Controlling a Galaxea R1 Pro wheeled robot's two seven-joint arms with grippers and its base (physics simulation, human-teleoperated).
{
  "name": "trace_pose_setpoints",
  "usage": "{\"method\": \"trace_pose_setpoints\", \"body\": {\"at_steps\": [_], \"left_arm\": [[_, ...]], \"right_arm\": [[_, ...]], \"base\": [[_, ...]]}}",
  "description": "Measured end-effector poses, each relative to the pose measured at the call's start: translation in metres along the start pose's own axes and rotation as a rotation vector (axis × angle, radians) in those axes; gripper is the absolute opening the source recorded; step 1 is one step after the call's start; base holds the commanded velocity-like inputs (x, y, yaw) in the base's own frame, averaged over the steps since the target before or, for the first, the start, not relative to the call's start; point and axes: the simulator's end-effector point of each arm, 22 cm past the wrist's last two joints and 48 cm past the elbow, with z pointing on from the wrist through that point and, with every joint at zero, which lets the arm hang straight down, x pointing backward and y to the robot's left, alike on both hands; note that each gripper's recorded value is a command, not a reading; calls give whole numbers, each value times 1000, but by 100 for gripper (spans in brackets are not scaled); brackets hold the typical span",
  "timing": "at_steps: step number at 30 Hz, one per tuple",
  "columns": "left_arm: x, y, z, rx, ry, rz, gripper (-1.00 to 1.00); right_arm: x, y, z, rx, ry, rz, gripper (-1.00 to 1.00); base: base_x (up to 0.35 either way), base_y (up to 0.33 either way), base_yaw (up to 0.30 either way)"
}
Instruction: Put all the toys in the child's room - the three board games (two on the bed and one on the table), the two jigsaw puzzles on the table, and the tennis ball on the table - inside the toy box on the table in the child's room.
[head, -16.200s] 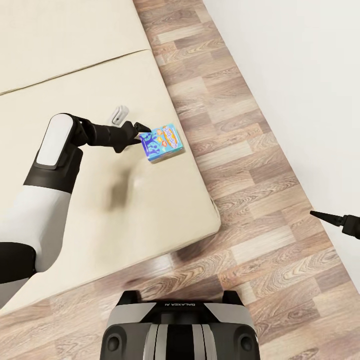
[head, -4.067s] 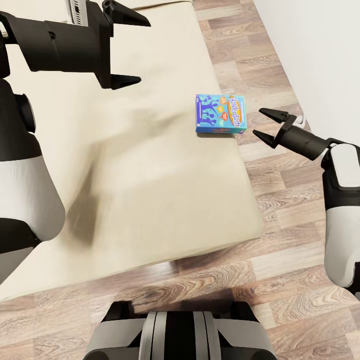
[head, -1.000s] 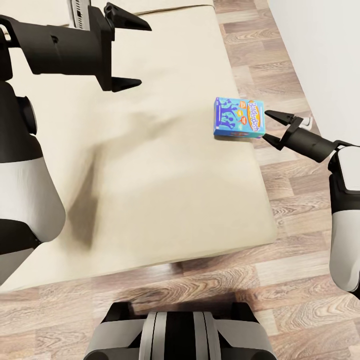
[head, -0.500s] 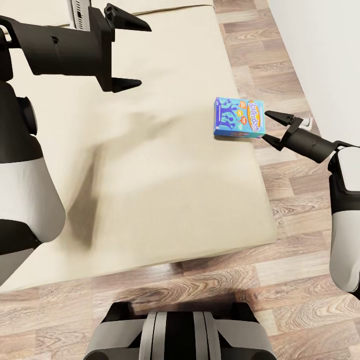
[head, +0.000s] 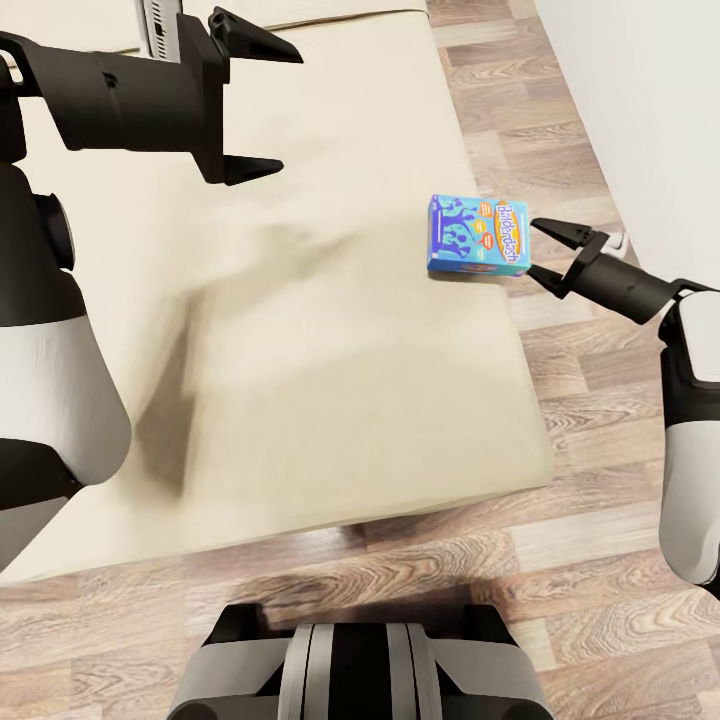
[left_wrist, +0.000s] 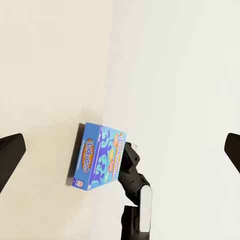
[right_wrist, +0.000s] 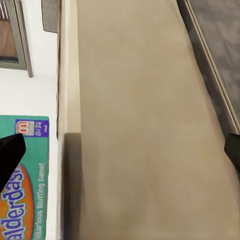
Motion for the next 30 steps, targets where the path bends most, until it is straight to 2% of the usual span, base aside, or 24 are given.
{"method": "trace_pose_setpoints", "body": {"at_steps": [30], "left_arm": [[0,0,0,0,1,0,100]], "right_arm": [[-8,32,-4,-34,-6,-91,100]], "base": [[0,0,0]]}}
